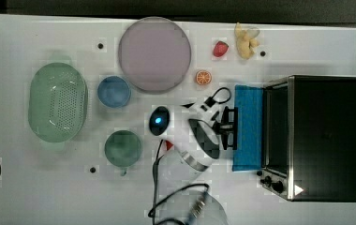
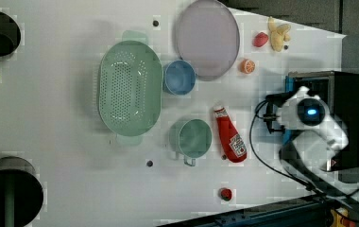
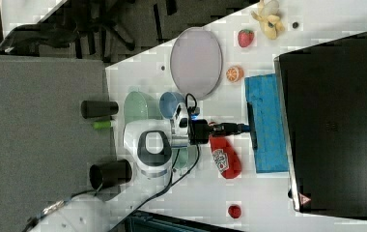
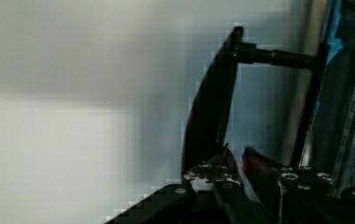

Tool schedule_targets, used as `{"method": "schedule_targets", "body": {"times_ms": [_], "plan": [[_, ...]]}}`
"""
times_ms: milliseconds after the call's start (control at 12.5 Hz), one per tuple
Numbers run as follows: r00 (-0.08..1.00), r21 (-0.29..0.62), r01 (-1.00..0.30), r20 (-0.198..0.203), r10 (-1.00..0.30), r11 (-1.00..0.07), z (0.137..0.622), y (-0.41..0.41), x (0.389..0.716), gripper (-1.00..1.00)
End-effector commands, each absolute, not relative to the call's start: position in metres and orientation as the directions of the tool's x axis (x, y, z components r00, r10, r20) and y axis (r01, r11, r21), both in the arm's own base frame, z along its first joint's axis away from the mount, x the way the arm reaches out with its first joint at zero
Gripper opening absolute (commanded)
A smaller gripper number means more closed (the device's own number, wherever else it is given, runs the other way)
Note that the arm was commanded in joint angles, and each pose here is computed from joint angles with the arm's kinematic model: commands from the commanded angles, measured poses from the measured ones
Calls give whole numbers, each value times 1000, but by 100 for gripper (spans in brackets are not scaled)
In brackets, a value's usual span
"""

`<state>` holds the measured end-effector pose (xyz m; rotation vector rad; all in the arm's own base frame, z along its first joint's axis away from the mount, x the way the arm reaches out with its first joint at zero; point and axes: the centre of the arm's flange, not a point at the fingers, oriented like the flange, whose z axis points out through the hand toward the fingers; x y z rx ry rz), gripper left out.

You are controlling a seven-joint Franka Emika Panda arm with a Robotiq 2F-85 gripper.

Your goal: Flap open oven.

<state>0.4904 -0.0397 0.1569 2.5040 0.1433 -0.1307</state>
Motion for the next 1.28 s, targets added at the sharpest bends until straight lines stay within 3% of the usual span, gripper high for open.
{"method": "schedule_targets", "body": {"times_ms": [80, 240, 400, 640, 800, 960, 1280], "plan": [[999, 650, -15, -23, -39, -760, 131, -22, 491, -65], [999, 649, 14, -42, -17, -760, 116, -14, 492, -65], [999, 638, 12, -32, -10, -770, 116, -11, 494, -65], [998, 590, -61, 54, -36, -805, 148, -10, 509, -65], [976, 509, -215, 142, -166, -833, 192, -11, 523, -65], [915, 382, -402, 200, -350, -832, 239, -12, 533, -65], [787, 191, -614, 214, -578, -766, 319, -12, 535, -65]]}}
